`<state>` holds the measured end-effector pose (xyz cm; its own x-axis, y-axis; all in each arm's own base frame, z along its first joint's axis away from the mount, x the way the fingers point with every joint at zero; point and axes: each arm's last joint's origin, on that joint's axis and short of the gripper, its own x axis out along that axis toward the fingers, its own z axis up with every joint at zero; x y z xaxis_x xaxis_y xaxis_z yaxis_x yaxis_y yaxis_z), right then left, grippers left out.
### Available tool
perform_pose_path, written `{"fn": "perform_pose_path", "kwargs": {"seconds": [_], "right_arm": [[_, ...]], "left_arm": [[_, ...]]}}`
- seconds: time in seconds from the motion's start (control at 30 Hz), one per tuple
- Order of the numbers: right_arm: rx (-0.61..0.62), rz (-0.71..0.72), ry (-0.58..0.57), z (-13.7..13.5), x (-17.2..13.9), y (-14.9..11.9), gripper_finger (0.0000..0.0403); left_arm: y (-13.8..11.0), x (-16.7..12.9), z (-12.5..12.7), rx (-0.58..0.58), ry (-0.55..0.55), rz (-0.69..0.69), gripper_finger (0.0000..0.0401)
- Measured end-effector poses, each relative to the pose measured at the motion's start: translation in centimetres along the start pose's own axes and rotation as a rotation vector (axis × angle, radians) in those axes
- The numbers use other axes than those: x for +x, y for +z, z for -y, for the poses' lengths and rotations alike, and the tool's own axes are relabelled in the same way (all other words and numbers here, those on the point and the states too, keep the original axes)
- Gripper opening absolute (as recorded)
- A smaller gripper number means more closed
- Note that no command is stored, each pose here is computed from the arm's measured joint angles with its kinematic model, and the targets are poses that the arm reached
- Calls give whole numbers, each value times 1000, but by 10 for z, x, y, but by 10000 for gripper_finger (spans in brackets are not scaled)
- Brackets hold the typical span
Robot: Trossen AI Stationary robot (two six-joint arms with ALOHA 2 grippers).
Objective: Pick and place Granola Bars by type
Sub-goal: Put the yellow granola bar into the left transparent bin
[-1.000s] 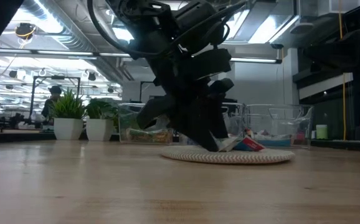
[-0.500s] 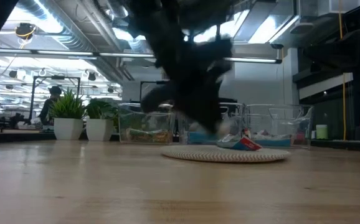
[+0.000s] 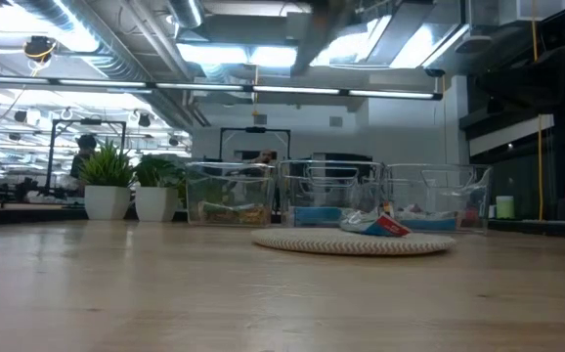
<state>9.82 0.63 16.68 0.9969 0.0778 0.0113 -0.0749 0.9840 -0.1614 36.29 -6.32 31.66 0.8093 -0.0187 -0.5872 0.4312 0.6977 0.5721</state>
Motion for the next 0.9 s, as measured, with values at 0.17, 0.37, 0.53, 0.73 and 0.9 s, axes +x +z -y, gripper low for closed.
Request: {"fn": "perform_pose_path", "kwargs": {"seconds": [0.17,0.37,0.53,0.73,0.9], "right_arm": [[0,0,0,0,0,0,34],[0,0,0,0,0,0,34],[0,0,0,0,0,0,34],[0,0,0,0,0,0,34],[0,0,0,0,0,0,34]], "left_arm": [[7,-36,-13,-90,9,116,56],[9,-55,-18,-134,46,145,56],[8,-57,-21,-147,128,93,56],[3,-58,-31,-201,268,37,56],[1,-60,-48,-262,445,24,56]]}}
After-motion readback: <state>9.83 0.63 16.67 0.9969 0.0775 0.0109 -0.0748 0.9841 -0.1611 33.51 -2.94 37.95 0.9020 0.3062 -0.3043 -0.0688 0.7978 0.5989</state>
